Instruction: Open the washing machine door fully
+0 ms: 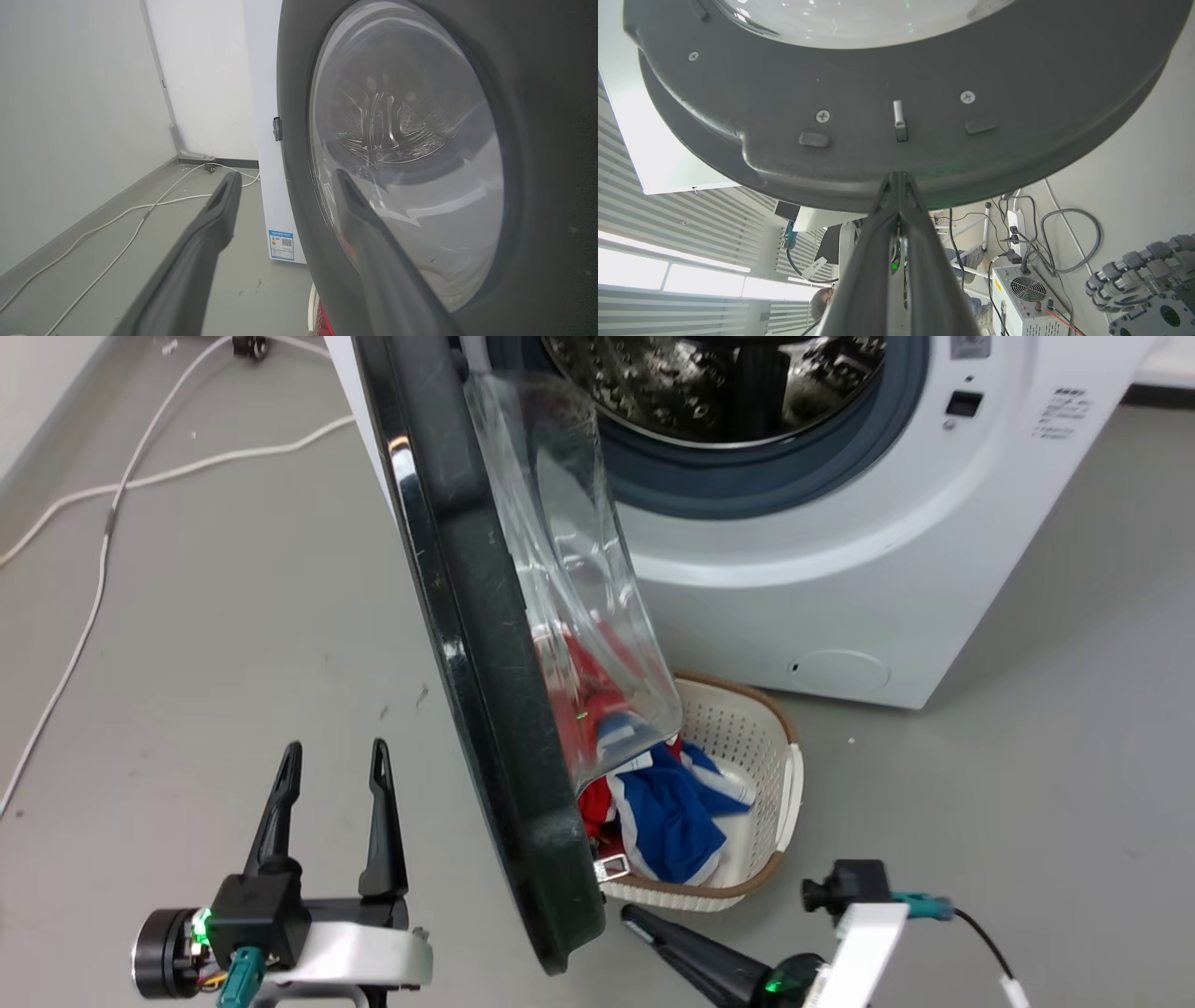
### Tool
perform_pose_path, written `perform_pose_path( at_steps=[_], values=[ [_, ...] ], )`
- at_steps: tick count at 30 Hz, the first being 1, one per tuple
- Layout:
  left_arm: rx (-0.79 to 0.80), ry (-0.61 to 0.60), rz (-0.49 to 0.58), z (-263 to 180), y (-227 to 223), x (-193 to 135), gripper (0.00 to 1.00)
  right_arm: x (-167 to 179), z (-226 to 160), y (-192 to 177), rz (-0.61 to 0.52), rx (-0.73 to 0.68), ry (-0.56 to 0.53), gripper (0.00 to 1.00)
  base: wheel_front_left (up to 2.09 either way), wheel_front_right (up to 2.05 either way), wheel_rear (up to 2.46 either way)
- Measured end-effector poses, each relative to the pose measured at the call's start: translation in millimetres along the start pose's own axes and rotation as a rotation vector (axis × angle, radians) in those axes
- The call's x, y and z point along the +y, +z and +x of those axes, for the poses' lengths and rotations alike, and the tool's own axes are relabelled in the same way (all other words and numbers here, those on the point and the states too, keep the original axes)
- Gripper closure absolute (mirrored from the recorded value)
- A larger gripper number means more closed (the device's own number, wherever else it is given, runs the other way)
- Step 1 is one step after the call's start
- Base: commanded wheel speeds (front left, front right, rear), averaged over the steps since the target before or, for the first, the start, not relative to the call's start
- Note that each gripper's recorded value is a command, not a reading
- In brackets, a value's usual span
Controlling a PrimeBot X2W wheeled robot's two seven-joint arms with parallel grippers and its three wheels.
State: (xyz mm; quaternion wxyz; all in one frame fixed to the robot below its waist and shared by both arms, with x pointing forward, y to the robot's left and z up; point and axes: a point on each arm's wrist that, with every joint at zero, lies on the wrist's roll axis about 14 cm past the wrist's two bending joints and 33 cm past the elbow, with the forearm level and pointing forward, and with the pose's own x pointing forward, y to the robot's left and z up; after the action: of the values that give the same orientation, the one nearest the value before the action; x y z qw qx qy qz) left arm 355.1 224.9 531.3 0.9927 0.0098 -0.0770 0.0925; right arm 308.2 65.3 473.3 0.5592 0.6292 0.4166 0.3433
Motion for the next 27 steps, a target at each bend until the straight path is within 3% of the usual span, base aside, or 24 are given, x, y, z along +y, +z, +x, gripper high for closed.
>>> perform_pose_path(
  at_steps=[7,8,9,10,11,20,22,27],
  values=[
    [-0.013,-0.006,0.004,-13,6,1,0.00,27,-33,24,-0.135,-0.194,0.038,1.00,0.00,0.00,0.00],
    [-0.015,-0.009,0.005,-15,7,1,0.00,33,-40,32,-0.174,-0.246,0.041,0.94,0.00,0.00,0.00],
    [-0.018,-0.010,0.006,-17,8,1,0.00,39,-46,40,-0.215,-0.296,0.044,0.71,0.00,0.00,0.00],
    [-0.020,-0.013,0.006,-19,9,0,0.00,46,-53,47,-0.262,-0.343,0.046,0.20,0.00,0.00,0.00],
    [-0.022,-0.014,0.006,-20,9,0,0.00,51,-60,55,-0.315,-0.396,0.041,0.00,0.00,0.00,0.00],
    [-0.034,-0.029,0.004,-31,13,-1,0.00,84,-143,117,-0.738,-0.966,-0.020,0.00,0.00,0.00,0.00],
    [-0.038,-0.032,0.004,-31,15,-1,0.00,85,-157,125,-0.791,-1.034,-0.045,0.00,0.00,0.00,0.00],
    [-0.038,-0.038,0.003,-32,14,-2,0.00,107,-196,142,-1.097,-1.173,-0.180,0.00,0.00,0.00,0.00]
  ],
)
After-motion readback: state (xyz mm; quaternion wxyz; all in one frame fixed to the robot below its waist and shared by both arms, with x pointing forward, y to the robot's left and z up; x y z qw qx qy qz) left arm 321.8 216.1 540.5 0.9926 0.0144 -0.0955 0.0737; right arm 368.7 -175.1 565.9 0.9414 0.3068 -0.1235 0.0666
